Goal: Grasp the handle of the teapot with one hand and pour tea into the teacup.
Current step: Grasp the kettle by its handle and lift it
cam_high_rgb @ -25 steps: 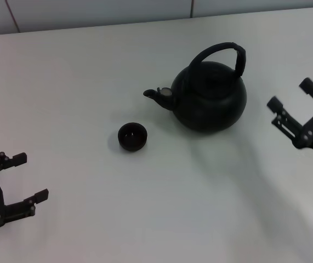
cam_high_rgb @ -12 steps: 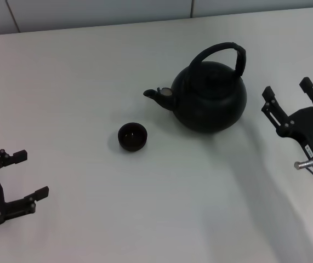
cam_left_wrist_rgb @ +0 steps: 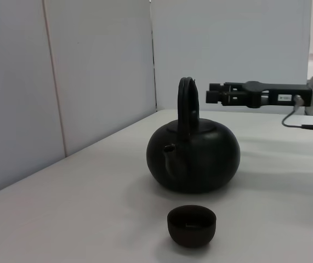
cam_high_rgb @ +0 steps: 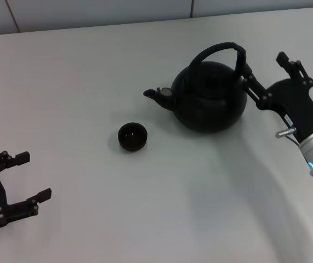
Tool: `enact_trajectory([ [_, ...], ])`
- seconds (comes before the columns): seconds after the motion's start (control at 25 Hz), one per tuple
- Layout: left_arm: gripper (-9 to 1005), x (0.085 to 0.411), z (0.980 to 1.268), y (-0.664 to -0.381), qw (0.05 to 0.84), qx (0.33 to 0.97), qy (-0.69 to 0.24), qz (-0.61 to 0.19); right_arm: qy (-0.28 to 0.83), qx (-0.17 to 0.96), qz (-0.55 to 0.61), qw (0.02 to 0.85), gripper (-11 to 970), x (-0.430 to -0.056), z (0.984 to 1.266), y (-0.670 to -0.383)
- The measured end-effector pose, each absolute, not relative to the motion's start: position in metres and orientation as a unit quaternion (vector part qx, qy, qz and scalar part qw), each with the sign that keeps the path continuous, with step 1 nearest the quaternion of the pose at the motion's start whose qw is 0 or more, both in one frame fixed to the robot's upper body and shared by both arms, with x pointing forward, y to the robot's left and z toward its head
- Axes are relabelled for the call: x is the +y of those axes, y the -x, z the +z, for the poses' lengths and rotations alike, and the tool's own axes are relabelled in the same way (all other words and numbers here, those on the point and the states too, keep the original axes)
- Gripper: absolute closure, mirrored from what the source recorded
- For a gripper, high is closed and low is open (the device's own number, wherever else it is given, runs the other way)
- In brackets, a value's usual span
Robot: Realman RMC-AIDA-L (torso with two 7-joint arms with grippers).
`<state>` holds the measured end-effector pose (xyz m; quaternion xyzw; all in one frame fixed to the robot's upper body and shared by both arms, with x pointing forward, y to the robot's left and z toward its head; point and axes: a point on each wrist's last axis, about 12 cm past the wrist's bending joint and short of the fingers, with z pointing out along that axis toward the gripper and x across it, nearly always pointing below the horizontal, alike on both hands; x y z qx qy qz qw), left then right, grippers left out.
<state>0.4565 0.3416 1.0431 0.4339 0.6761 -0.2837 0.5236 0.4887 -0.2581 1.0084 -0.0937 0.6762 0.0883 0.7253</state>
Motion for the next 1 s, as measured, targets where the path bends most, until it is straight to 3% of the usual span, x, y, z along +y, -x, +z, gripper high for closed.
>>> enact_trajectory([
  [0.28,133,0.340,1.043,-0.455,0.526,0.674,-0.433,-0.285,0.108,0.691,0.089,0.709,199,-0.256,1.011,-0.512],
  [1.0,133,0.338,1.043,-0.456,0.531,0.672,-0.429,-0.287,0.112,0.698,0.089,0.702,203,-0.257,1.011,-0.519],
])
